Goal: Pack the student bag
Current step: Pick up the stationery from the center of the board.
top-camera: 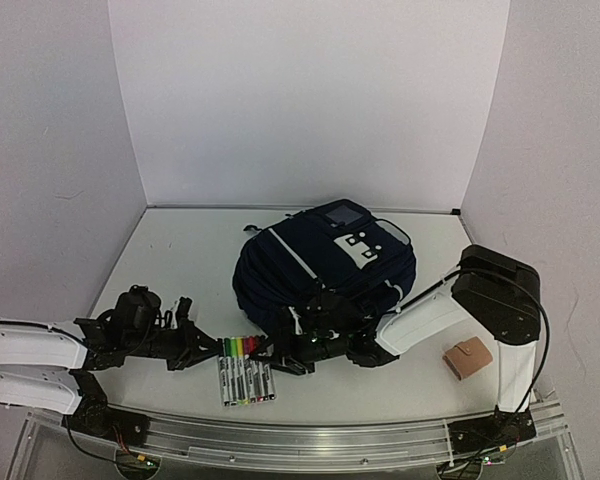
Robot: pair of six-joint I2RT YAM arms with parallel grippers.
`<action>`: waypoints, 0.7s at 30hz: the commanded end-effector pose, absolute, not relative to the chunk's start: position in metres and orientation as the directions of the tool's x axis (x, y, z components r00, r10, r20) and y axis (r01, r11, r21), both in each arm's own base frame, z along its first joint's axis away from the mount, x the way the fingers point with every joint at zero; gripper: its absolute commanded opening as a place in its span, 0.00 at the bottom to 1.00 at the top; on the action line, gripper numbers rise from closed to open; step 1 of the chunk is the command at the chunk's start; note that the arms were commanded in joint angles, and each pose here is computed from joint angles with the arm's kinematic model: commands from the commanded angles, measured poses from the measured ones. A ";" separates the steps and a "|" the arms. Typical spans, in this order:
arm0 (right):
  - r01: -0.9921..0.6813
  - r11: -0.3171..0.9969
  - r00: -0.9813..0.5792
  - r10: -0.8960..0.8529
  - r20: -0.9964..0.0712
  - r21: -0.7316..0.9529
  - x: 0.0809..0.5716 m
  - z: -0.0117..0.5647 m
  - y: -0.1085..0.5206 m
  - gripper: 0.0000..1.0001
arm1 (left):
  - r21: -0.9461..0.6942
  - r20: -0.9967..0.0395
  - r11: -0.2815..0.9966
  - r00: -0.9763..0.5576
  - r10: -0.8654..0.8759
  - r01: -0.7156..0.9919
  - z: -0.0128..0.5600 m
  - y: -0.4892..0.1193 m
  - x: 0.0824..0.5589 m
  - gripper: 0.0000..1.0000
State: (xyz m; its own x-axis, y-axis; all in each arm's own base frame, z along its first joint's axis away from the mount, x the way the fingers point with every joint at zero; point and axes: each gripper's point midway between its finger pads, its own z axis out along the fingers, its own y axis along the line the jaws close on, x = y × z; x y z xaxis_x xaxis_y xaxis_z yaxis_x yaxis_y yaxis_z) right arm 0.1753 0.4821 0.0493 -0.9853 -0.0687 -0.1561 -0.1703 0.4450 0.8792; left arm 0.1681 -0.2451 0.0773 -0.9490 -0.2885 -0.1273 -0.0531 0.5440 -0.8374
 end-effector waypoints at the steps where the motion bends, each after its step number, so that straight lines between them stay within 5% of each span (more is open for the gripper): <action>1: -0.255 0.345 -0.967 -0.100 -0.235 0.903 0.172 0.085 0.498 0.48 | -0.870 -0.156 0.492 -0.938 -0.309 -0.017 0.097 -0.251 0.175 0.00; 4: -0.289 0.314 -0.957 -0.102 -0.270 0.905 0.172 0.101 0.498 0.38 | -0.878 -0.160 0.478 -0.942 -0.296 -0.001 0.102 -0.255 0.175 0.00; 8: -0.349 0.267 -0.937 -0.082 -0.340 0.899 0.174 0.132 0.498 0.12 | -0.872 -0.171 0.489 -0.951 -0.256 0.025 0.102 -0.261 0.175 0.04; 11: -0.395 0.244 -0.918 -0.064 -0.391 0.886 0.176 0.154 0.495 0.01 | -0.854 -0.198 0.518 -0.952 -0.233 0.051 0.103 -0.261 0.176 0.36; 15: -0.470 0.317 -0.880 -0.093 -0.466 0.824 0.179 0.165 0.485 0.00 | -0.809 -0.275 0.578 -0.938 -0.209 0.109 0.117 -0.254 0.180 0.79; 21: -0.586 0.413 -0.803 -0.179 -0.568 0.698 0.196 0.182 0.454 0.00 | -0.742 -0.478 0.565 -0.876 -0.069 0.361 0.170 -0.259 0.178 0.92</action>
State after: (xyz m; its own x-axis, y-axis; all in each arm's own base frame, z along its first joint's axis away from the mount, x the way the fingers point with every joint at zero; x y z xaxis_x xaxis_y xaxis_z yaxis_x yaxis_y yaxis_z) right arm 0.1793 0.4714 0.1387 -0.8874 -0.1408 -0.4390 -0.4560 0.4080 0.7909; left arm 0.1767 -0.2527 0.1261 -0.9337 -0.1883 -0.3047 0.1475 0.5731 -0.8061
